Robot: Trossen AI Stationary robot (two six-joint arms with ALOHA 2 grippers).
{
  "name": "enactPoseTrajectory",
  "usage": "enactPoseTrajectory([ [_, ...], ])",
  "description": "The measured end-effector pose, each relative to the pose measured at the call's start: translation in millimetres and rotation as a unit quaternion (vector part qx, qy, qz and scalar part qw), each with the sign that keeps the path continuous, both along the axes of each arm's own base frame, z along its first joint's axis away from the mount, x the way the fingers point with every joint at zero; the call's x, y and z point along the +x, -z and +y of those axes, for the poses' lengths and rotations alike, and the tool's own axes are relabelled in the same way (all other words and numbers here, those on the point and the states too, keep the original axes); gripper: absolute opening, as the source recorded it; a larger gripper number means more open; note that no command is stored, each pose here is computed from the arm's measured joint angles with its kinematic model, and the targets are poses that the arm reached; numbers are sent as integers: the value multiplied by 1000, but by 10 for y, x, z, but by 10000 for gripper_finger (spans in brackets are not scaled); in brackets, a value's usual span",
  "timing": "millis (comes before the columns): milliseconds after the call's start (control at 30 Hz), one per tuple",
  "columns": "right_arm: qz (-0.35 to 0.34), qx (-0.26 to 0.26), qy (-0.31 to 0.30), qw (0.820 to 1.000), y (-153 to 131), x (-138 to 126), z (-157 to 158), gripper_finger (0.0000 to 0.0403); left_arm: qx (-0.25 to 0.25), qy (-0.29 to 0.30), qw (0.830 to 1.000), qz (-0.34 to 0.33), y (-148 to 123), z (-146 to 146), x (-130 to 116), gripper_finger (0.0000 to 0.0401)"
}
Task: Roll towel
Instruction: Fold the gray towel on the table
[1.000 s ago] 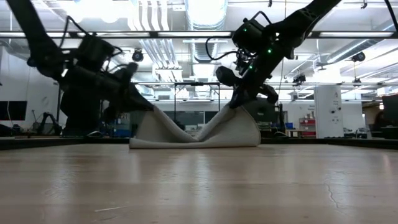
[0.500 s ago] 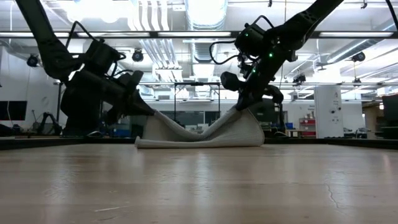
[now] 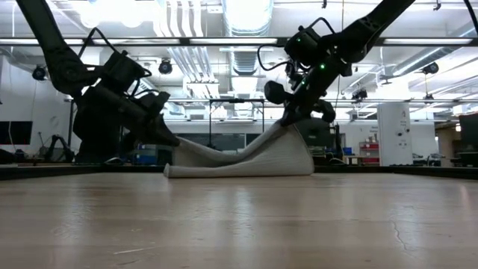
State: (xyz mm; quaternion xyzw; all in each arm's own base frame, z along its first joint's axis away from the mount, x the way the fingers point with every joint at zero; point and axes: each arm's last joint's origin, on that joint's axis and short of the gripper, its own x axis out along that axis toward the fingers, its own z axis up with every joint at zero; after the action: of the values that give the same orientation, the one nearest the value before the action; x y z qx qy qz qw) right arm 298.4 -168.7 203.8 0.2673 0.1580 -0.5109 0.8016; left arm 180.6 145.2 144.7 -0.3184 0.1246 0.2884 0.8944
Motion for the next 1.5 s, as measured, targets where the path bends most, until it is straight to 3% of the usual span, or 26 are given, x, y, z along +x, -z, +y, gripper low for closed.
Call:
enactPoseTrajectory([
  [600,25,-9,22,999,19,-48,-41,13,2,-31,999,12,14,23,-24,4],
  [967,14,-6,-18,1000,-1,-34,-73,13,-35,-59,998,10,44,21,-40,5],
  [1500,11,-1,-27,1000,-1,-30,-70,13,-66,-75,995,14,79,10,-55,53],
])
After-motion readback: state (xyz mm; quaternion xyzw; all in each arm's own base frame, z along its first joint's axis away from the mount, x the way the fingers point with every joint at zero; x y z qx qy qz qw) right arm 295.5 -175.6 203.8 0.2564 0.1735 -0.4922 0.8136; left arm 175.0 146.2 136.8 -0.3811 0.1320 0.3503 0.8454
